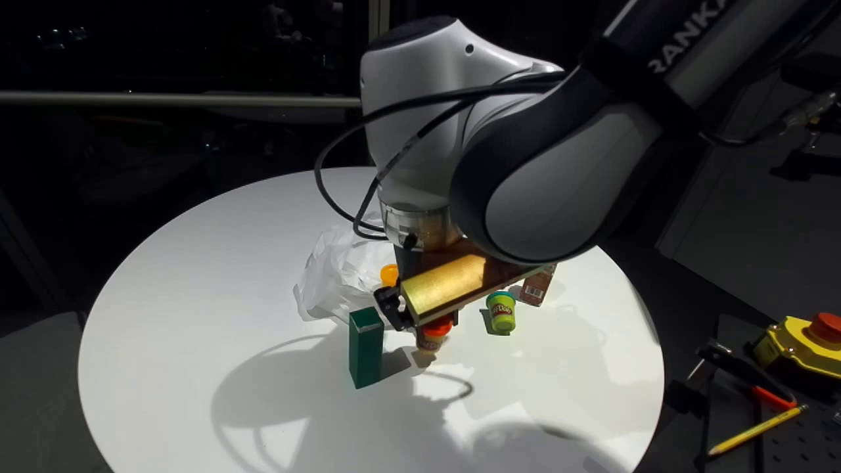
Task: Remove the objects from the plastic bag and put them on the table.
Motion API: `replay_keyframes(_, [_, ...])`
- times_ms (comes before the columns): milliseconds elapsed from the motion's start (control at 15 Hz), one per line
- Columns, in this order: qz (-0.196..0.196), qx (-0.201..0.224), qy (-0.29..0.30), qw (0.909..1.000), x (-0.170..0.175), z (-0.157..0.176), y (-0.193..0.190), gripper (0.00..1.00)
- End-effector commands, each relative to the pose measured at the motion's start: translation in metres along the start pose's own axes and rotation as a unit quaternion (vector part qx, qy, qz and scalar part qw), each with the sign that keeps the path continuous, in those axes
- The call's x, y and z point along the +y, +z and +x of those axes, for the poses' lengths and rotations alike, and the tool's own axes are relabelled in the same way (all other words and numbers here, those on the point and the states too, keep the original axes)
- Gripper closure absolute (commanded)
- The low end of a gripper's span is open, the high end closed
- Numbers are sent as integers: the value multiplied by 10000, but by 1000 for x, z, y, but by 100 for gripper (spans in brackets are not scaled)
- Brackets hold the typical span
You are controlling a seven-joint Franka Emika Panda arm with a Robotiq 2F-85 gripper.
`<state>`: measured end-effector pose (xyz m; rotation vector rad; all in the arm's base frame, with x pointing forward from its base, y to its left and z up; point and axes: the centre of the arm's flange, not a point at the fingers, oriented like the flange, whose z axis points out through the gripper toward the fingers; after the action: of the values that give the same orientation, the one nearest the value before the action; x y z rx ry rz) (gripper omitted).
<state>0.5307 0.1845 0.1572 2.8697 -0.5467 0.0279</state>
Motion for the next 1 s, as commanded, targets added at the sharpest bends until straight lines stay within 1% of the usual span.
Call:
replay_keyframes(0, [266, -74, -96, 9996, -8, -11, 1, 72])
replay_keyframes(267, [315, -188, -295, 9989, -16, -23, 2, 72])
replay_keyframes(467, [261, -185, -413, 9986, -18, -29, 5, 72])
replay_keyframes(667, [133, -63, -455, 9989, -16, -30, 15, 72])
replay_keyframes(933, [64, 53, -680, 9976, -17, -35, 28, 72])
